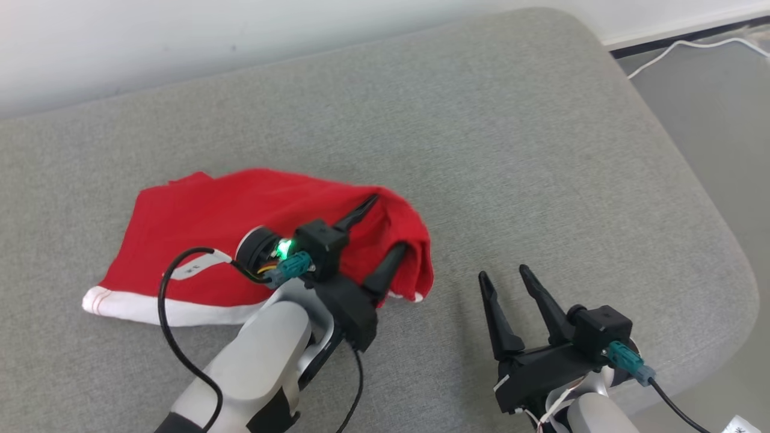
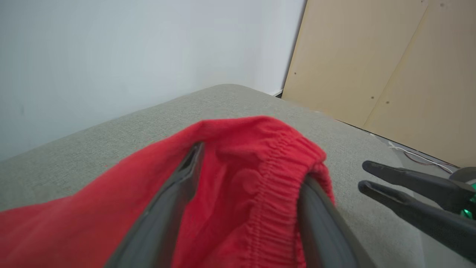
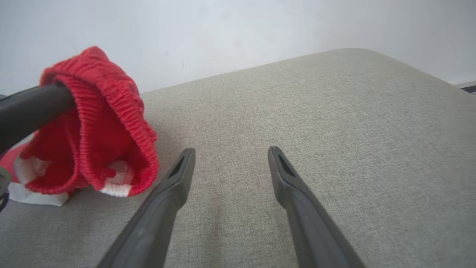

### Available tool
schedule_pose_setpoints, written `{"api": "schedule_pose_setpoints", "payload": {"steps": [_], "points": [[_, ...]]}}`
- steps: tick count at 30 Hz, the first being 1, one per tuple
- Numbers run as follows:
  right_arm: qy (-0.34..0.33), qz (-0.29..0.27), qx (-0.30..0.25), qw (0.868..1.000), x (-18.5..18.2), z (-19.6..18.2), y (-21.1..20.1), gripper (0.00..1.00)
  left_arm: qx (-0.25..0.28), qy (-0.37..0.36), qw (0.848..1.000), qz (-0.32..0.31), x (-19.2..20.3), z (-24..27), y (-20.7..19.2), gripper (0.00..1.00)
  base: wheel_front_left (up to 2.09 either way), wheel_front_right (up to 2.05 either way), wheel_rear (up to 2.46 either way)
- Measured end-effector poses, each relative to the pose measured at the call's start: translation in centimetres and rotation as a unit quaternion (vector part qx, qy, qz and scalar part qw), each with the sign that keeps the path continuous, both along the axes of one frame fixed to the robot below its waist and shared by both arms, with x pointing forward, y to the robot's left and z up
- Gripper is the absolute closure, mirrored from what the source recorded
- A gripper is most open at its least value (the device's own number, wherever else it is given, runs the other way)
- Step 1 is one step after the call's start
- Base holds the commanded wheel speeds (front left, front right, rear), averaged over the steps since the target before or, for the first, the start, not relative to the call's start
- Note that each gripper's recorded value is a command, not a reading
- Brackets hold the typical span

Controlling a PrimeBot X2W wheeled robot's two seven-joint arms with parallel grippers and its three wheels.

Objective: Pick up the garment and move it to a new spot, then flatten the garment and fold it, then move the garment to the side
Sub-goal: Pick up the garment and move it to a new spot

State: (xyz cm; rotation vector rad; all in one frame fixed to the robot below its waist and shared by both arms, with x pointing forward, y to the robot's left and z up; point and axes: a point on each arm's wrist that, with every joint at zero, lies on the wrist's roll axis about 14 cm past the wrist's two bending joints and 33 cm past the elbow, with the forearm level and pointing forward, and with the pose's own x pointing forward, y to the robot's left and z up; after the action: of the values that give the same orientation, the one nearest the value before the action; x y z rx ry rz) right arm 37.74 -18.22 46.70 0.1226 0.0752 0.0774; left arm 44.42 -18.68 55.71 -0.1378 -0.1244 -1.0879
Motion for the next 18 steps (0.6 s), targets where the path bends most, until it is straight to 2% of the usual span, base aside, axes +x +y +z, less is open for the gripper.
{"api": "schedule_pose_setpoints", "payload": {"steps": [6, 18], "points": [[-0.008, -0.003, 0.003, 1.0, -0.2, 0.5, -0.2, 0.0, 0.032, 0.018, 0.999, 0.015, -0.1, -2.2, 1.1, 0.0, 0.0, 0.0, 0.0], [-0.025, 0.056, 0.012, 0.998, 0.6, 1.3, 3.6, 0.0, 0.066, 0.072, 0.991, 0.095, -1.7, -6.3, 8.2, 0.0, 0.0, 0.0, 0.0]]}}
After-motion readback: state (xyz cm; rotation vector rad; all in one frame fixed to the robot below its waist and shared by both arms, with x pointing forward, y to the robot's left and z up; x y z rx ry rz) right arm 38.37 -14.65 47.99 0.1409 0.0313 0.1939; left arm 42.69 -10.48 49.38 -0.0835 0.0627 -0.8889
